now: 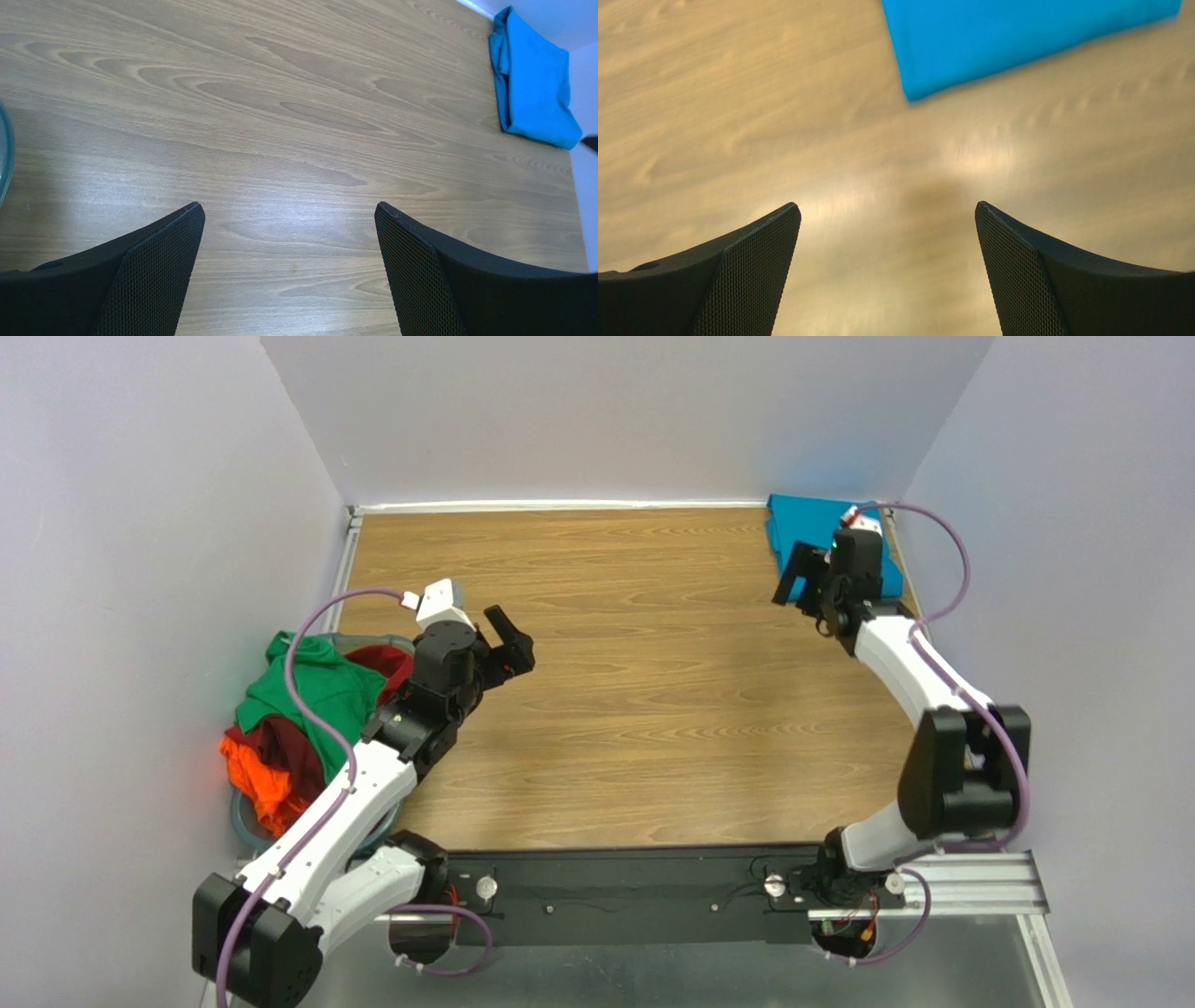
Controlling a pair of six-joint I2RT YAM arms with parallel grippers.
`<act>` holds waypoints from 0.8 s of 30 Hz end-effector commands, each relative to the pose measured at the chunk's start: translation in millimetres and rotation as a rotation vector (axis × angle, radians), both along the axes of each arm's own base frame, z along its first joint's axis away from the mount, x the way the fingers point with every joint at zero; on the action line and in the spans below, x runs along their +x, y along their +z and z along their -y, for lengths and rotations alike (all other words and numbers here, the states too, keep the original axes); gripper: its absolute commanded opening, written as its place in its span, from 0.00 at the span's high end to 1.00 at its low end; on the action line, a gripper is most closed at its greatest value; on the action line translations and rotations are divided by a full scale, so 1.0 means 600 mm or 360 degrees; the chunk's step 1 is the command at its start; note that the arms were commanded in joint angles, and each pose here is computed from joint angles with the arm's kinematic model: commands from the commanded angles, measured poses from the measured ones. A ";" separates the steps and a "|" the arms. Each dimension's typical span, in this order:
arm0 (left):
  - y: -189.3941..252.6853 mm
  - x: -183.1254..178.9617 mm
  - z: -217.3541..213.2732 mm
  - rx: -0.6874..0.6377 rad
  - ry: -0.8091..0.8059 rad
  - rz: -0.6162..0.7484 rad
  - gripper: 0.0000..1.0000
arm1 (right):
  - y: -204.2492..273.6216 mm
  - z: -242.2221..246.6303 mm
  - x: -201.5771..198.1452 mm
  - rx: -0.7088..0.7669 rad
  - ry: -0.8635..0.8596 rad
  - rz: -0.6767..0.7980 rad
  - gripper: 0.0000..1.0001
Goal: Fold and stack the t-shirts
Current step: Reset both grippers
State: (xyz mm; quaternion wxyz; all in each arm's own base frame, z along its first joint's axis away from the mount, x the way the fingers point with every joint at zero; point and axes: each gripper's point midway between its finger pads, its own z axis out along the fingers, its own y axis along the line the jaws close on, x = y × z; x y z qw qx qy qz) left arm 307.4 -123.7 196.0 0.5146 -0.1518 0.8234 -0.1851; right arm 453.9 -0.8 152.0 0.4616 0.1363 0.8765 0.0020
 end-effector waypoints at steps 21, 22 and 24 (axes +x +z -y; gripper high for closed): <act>0.026 -0.029 -0.030 -0.0152 0.0140 0.0107 0.02 | -0.057 -0.089 -0.288 0.0515 0.0216 0.0125 0.00; 0.025 -0.030 -0.030 -0.0168 0.0148 0.0108 0.02 | -0.056 -0.088 -0.289 0.0504 0.0216 0.0136 0.00; 0.024 -0.031 -0.030 -0.0175 0.0145 0.0113 0.02 | -0.056 -0.082 -0.288 0.0493 0.0186 0.0142 0.00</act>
